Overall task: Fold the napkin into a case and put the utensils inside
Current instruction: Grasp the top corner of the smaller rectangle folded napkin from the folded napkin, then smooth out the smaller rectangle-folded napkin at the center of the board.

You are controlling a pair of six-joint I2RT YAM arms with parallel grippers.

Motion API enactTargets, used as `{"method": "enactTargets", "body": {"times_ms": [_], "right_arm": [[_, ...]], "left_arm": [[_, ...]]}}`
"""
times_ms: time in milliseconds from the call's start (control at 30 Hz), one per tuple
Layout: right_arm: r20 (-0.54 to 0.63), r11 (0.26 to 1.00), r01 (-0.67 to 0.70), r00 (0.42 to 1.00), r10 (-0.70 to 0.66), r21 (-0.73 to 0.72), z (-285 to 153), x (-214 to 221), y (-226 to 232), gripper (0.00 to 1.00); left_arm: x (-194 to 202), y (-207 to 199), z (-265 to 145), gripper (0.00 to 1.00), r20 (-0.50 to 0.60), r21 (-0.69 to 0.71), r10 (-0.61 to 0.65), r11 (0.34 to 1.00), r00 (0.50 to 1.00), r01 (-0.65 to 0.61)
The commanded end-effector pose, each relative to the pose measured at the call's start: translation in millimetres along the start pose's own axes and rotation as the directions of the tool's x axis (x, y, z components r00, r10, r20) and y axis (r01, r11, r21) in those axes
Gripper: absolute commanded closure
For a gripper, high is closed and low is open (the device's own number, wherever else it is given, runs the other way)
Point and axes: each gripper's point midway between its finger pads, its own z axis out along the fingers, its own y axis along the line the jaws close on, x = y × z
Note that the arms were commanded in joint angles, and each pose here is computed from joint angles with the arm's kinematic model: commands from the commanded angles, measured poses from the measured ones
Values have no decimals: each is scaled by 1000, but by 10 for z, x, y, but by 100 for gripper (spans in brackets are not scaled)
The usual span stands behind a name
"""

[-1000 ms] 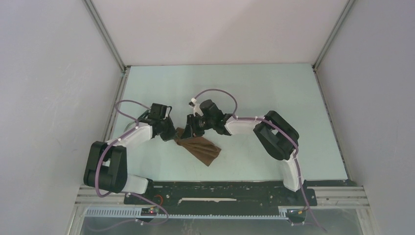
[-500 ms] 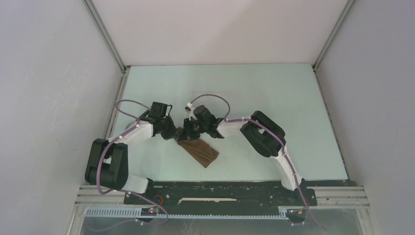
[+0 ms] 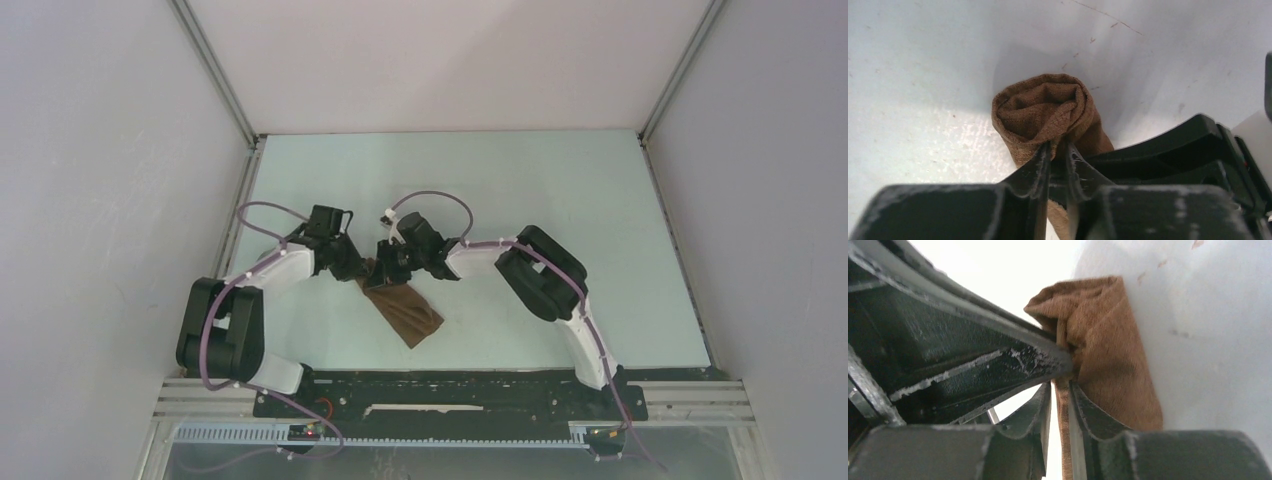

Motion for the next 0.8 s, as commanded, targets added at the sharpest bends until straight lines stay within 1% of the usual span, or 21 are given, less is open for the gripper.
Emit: {"method": "enactTargets", "body": {"times_ms": [0, 67, 200, 267, 367, 500, 567, 667, 767], "right_arm": [[-27, 995, 97, 995, -97, -13, -413, -46, 385, 71], [-33, 994, 111, 993, -112, -21, -577, -86, 501, 67], [-76, 991, 130, 988, -131, -13, -857, -54, 588, 61], [-89, 986, 169, 982, -168, 7, -1000, -47, 596, 53], [-126, 960, 260, 961, -247, 101, -1206, 2, 437, 39], [-203, 877, 425, 900, -385, 224, -1398, 96, 218, 35], [-249, 822, 506, 858, -449, 262, -1441, 158, 151, 35], [-326, 727, 618, 782, -531, 300, -1437, 258, 80, 37], [-375, 674, 657, 750, -545, 336, -1407, 322, 25, 37]], "left_arm": [[-157, -291, -249, 73, 75, 118, 46, 992, 996, -55], [-192, -304, -374, 63, 113, 127, 62, 989, 992, -76], [-175, -296, -558, 52, 138, 136, 87, 985, 987, -106], [-107, -247, -592, 49, 131, 136, 97, 984, 987, -115], [63, -104, -586, 45, 100, 124, 105, 985, 989, -117], [377, 141, -565, 41, 55, 119, 83, 989, 995, -89], [539, 219, -551, 42, 26, 136, 59, 989, 998, -62], [795, 240, -510, 44, -34, 210, 21, 978, 999, -13], [981, 161, -441, 44, -93, 300, -16, 953, 996, 44]]}}
